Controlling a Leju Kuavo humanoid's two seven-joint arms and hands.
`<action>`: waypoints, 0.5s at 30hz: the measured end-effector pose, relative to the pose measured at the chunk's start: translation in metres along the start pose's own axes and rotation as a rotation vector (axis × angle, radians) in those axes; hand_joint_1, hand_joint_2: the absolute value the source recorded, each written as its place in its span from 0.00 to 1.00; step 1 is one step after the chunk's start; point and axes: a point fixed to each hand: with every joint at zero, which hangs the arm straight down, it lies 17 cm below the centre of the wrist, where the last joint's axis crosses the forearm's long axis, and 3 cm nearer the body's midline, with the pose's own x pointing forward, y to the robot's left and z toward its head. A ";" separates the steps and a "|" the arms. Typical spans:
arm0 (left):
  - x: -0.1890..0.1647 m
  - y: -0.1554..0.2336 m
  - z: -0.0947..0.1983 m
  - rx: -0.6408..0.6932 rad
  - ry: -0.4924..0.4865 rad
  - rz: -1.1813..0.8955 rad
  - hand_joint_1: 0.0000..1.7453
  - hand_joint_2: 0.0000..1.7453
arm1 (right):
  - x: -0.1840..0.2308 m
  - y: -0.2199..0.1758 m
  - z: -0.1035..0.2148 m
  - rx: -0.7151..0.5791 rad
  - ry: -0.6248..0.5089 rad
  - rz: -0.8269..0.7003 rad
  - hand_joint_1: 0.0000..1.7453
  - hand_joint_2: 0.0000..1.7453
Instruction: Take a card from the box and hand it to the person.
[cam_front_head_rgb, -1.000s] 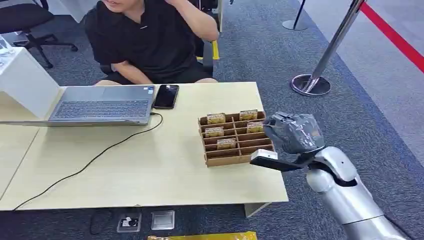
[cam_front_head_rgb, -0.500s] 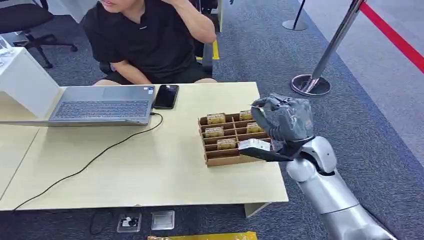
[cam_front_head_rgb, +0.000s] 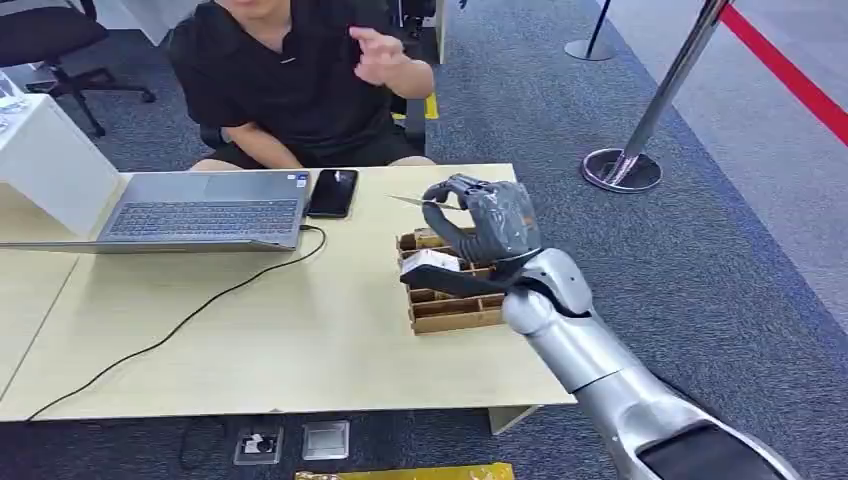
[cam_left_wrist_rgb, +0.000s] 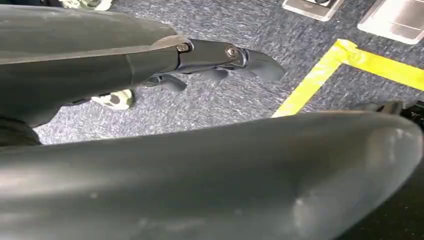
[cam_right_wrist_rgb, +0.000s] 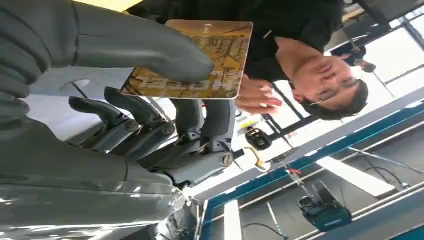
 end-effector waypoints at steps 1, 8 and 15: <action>0.000 0.000 0.000 0.000 0.000 0.000 0.00 0.00 | 0.001 0.004 -0.002 0.007 0.000 -0.004 1.00 1.00; -0.001 0.000 0.000 -0.004 0.009 -0.012 0.00 0.00 | 0.009 0.028 -0.014 0.038 0.009 -0.018 1.00 1.00; -0.002 0.001 0.000 -0.003 0.017 -0.014 0.00 0.00 | 0.017 0.043 -0.022 0.055 0.021 -0.037 1.00 1.00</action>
